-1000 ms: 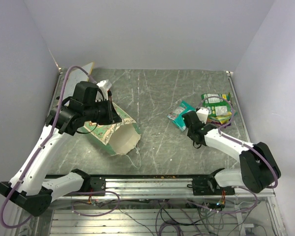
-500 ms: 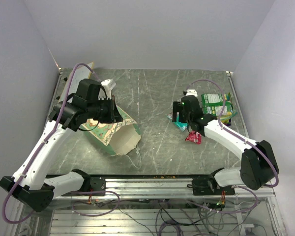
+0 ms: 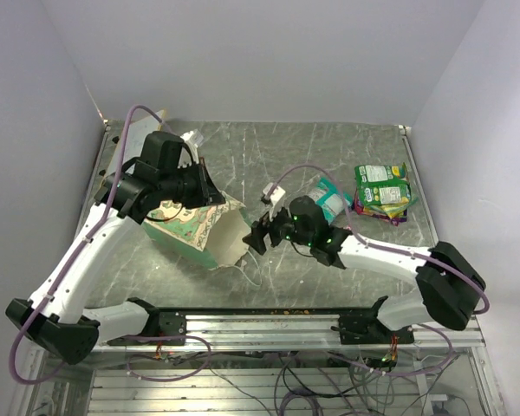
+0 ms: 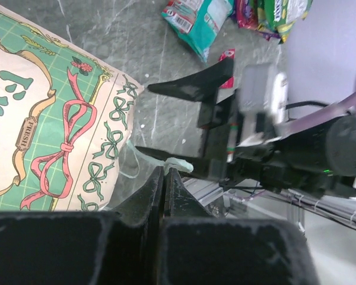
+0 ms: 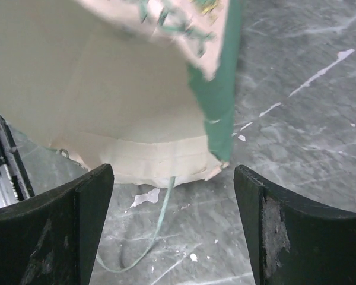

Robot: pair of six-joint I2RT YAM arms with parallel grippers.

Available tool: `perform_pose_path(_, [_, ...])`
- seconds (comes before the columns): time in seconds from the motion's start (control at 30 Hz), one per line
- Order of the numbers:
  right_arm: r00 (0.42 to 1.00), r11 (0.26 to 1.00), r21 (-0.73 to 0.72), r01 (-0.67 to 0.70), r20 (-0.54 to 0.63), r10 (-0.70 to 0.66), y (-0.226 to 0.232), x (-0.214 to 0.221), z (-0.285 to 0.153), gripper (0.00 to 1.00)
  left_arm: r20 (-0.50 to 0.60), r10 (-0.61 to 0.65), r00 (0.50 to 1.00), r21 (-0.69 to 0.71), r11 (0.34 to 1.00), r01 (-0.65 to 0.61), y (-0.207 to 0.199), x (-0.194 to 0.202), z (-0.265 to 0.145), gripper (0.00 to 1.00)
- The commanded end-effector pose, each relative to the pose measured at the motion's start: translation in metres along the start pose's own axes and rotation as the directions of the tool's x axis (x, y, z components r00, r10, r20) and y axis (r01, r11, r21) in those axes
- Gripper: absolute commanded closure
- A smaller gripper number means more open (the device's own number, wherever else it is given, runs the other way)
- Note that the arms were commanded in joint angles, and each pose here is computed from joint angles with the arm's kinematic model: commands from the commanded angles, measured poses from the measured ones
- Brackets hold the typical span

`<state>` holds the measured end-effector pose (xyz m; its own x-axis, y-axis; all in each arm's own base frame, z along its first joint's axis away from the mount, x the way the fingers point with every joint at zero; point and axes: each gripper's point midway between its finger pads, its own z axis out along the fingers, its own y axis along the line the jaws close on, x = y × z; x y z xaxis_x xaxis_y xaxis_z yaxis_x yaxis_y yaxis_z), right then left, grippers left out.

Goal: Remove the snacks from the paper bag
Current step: Place the snack at the center of the board, then adjust the paper bag at the center of the board.

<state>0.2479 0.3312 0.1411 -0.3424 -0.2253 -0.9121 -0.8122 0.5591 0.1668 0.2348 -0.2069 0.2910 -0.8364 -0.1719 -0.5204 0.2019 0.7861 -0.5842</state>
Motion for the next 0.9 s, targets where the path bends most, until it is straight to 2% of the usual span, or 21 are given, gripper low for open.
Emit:
perform_pose_path(0.0, [0.986, 0.993, -0.014, 0.117, 0.121, -0.115, 0.005, -0.003, 0.02, 0.18, 0.085, -0.054, 0.995, 0.043, 0.998, 0.051, -0.006, -0.009, -0.005, 0.93])
perform_pose_path(0.13, [0.998, 0.995, 0.095, -0.006, 0.07, 0.0, -0.012, -0.012, 0.039, 0.18, 0.039, -0.098, 0.994, 0.02, 0.995, 0.097, -0.002, 0.0, -0.003, 0.93])
perform_pose_path(0.23, [0.991, 0.987, 0.137, -0.08, 0.116, 0.064, -0.017, -0.023, 0.038, 0.18, 0.02, -0.095, 0.995, 0.023, 0.995, 0.095, -0.005, 0.0, -0.003, 0.93])
perform_pose_path(0.3, [0.99, 0.989, 0.135, -0.051, 0.139, 0.032, -0.018, -0.027, 0.036, 0.18, 0.058, -0.099, 0.993, 0.01, 0.995, 0.098, -0.003, -0.005, -0.005, 0.93])
perform_pose_path(0.5, [0.999, 0.974, 0.223, -0.032, 0.0, 0.032, -0.033, -0.014, 0.04, 0.18, 0.081, -0.111, 0.991, 0.033, 0.994, 0.108, -0.011, -0.013, -0.01, 0.93])
perform_pose_path(0.77, [0.996, 0.961, 0.261, -0.09, 0.03, 0.085, -0.037, -0.015, 0.023, 0.18, 0.109, -0.087, 0.99, 0.012, 0.996, 0.087, -0.01, -0.025, -0.013, 0.93])
perform_pose_path(0.87, [0.993, 0.964, 0.24, -0.118, 0.037, 0.113, -0.037, -0.014, 0.02, 0.18, 0.162, -0.048, 0.986, -0.035, 0.998, 0.054, -0.006, -0.036, -0.027, 0.93])
